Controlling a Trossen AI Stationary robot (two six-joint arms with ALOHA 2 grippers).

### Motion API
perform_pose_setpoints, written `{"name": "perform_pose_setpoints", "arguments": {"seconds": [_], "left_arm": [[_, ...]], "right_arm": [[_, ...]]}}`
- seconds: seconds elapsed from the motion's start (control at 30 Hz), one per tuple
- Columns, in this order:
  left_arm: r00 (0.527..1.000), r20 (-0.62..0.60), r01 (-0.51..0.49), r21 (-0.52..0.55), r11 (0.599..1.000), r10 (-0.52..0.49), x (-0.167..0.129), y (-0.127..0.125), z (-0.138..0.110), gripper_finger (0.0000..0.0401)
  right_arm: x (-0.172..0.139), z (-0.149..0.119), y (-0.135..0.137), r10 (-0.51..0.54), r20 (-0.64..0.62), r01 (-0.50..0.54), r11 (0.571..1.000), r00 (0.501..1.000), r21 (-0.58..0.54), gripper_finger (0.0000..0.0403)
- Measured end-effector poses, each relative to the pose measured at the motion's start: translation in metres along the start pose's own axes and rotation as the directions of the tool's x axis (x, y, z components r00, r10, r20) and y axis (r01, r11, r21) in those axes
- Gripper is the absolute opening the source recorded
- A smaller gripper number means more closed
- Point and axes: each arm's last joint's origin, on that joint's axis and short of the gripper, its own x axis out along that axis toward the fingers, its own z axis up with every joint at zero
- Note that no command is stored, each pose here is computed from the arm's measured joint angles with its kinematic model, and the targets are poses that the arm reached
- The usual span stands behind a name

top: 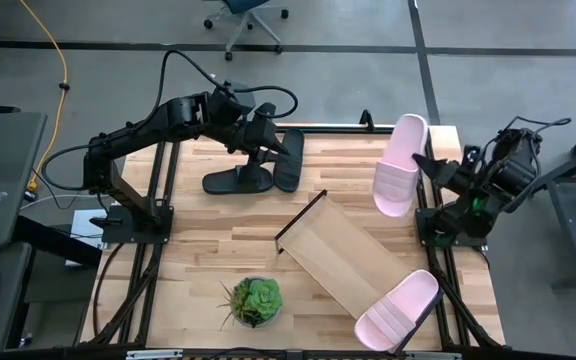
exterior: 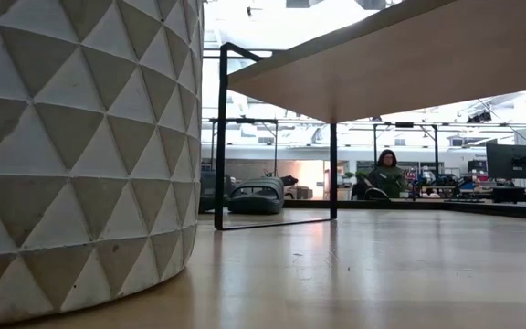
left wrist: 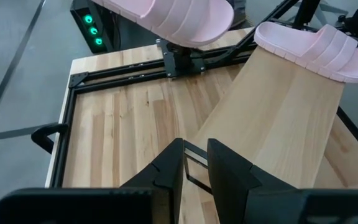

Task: Pick and place slides into the shelf
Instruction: Put the pink slides on the shelf

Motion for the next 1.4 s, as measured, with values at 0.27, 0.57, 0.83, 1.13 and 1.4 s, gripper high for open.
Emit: {"name": "perform_pose_setpoints", "arguments": {"seconds": [0.27, 0.57, 0.83, 1.13, 1.4], "left_arm": [[1.0, 0.0, -0.002, 0.007, 1.0, 0.002, 0.0, 0.0, 0.0, 0.006], [1.0, -0.007, -0.017, 0.007, 1.0, 0.017, 0.0, 0.0, 0.0, 0.006], [1.0, -0.011, -0.023, 0.006, 1.0, 0.023, 0.0, 0.001, 0.0, 0.006], [0.999, -0.028, -0.037, 0.003, 0.999, 0.038, 0.0, 0.001, -0.002, 0.006], [0.999, -0.03, -0.04, 0.003, 0.999, 0.04, 0.0, 0.001, -0.002, 0.006]], "right_arm": [[0.001, 0.015, -0.006, 0.018, 0.094, -0.019, 1.0, 0.995, 0.008, 0.0082], [0.001, 0.034, -0.019, -0.051, 0.199, 0.053, 0.999, 0.979, -0.009, 0.0082], [-0.004, 0.051, -0.031, -0.104, 0.322, 0.111, 0.994, 0.941, -0.003, 0.0082], [-0.013, 0.064, -0.043, -0.179, 0.412, 0.191, 0.982, 0.894, 0.014, 0.0082], [-0.021, 0.075, -0.05, -0.227, 0.303, 0.24, 0.971, 0.926, -0.005, 0.0082]]}}
